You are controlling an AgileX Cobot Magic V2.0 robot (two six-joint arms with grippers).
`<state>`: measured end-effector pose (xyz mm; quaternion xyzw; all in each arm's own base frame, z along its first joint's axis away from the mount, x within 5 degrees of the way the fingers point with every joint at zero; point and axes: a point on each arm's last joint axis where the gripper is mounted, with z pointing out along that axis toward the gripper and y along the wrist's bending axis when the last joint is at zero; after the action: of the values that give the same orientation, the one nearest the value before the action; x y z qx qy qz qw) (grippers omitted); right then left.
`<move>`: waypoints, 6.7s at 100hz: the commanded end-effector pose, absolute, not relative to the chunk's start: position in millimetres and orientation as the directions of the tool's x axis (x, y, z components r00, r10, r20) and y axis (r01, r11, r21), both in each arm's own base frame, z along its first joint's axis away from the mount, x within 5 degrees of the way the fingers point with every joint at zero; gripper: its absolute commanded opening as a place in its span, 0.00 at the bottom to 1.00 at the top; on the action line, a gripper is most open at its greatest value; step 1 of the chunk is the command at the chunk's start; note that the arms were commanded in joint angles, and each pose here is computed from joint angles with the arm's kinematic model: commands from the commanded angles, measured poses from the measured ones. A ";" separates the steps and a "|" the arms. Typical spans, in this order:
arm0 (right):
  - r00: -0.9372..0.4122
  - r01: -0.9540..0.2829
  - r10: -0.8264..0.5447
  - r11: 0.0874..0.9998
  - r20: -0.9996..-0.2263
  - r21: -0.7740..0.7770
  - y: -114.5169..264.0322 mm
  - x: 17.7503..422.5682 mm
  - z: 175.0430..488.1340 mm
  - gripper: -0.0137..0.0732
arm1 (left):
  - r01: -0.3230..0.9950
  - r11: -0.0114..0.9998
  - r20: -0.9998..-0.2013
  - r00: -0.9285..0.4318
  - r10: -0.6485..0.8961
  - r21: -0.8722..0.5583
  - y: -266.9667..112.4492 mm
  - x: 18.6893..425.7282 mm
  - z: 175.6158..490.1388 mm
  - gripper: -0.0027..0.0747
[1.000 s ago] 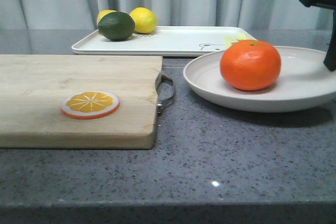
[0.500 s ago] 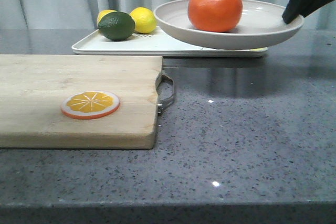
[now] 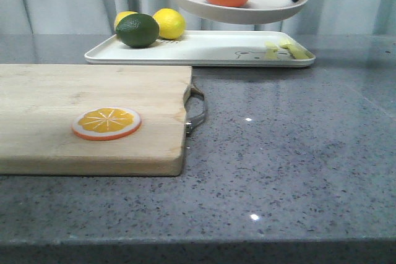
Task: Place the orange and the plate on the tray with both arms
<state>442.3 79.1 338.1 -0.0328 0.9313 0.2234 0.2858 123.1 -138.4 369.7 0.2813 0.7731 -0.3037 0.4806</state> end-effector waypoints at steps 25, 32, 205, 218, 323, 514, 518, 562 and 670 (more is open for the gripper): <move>-0.747 -0.236 0.099 0.885 -0.658 0.401 95.2 475.2 364.0 0.09 | 0.725 0.657 -0.947 -0.315 0.053 -0.205 -135.8 123.3 387.1 0.01; -0.748 -0.227 0.113 0.883 -0.654 0.412 96.2 482.5 359.6 0.09 | 0.726 0.657 -0.947 -0.317 0.055 -0.205 -135.8 123.2 386.8 0.01; -0.701 -0.182 0.217 0.867 -0.680 0.464 100.4 513.9 334.3 0.36 | 0.725 0.657 -0.948 -0.315 0.052 -0.205 -135.8 123.3 387.1 0.01; -0.678 -0.196 0.204 0.876 -0.706 0.441 98.0 505.2 352.9 0.35 | 0.725 0.657 -0.948 -0.315 0.052 -0.205 -135.8 123.3 387.1 0.01; -0.660 -0.318 -0.080 0.931 -0.747 0.181 103.5 393.5 463.1 0.09 | 0.725 0.657 -0.947 -0.316 0.051 -0.207 -135.9 123.3 387.1 0.01; -0.105 -0.275 0.038 0.959 -0.994 0.066 19.2 57.4 334.5 0.09 | 0.742 0.630 -0.970 -0.224 -0.092 -0.230 -63.7 51.0 333.5 0.01; -0.094 -0.276 0.041 0.959 -0.995 0.065 18.6 55.0 333.6 0.09 | 0.742 0.630 -0.970 -0.225 -0.090 -0.230 -63.3 50.5 332.2 0.01; -0.095 -0.277 0.040 0.959 -0.995 0.065 18.4 53.0 332.5 0.09 | 0.742 0.629 -0.970 -0.224 -0.094 -0.232 -63.3 50.5 332.5 0.01; -0.095 -0.277 0.040 0.959 -0.995 0.065 18.4 53.0 332.5 0.09 | 0.630 0.773 -0.988 0.052 -0.143 -0.079 -54.0 67.7 327.3 0.01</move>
<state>52.5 19.7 318.6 -0.0848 0.7599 0.1239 0.6324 62.7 -59.2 310.7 0.2394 0.6866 -0.2796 0.6269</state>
